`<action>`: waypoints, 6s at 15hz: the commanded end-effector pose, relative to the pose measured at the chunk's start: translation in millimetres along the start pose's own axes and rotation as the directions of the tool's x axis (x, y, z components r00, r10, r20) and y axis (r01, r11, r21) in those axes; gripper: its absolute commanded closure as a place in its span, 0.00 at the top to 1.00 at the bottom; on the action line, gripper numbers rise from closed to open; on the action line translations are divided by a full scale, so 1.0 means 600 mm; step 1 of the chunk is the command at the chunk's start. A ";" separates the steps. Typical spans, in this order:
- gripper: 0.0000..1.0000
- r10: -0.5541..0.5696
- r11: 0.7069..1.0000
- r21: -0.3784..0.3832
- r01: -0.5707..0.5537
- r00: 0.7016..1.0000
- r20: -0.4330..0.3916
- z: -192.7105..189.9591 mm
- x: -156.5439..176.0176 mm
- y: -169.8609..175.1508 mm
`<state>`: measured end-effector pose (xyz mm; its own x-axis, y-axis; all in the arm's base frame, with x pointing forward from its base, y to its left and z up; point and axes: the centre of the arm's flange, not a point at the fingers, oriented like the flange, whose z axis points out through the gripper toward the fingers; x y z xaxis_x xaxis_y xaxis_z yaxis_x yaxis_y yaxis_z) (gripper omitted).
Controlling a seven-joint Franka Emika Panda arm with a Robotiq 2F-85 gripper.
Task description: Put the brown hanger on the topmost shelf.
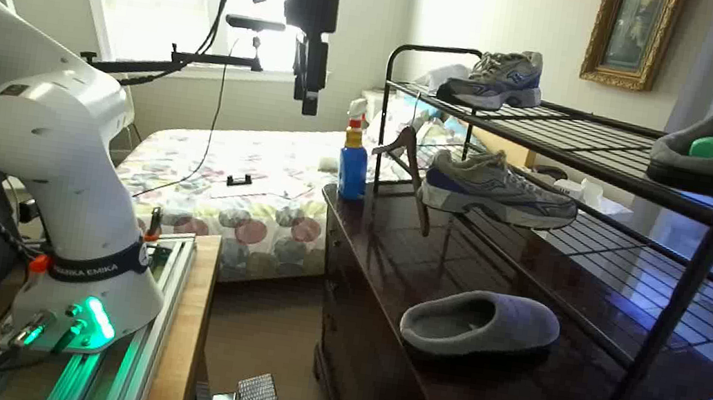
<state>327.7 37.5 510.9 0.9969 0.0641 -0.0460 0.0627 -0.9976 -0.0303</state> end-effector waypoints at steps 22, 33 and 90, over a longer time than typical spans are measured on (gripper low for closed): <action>1.00 -0.585 0.798 -0.192 0.571 0.811 -0.021 -0.003 0.209 -0.184; 1.00 -0.639 0.769 -0.189 0.611 0.742 -0.200 0.095 0.166 -0.174; 0.44 -0.576 0.742 -0.273 0.612 0.375 -0.727 0.181 0.285 -0.187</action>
<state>470.9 155.5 403.4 0.3839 0.5935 0.7074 0.6925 -0.6918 0.2046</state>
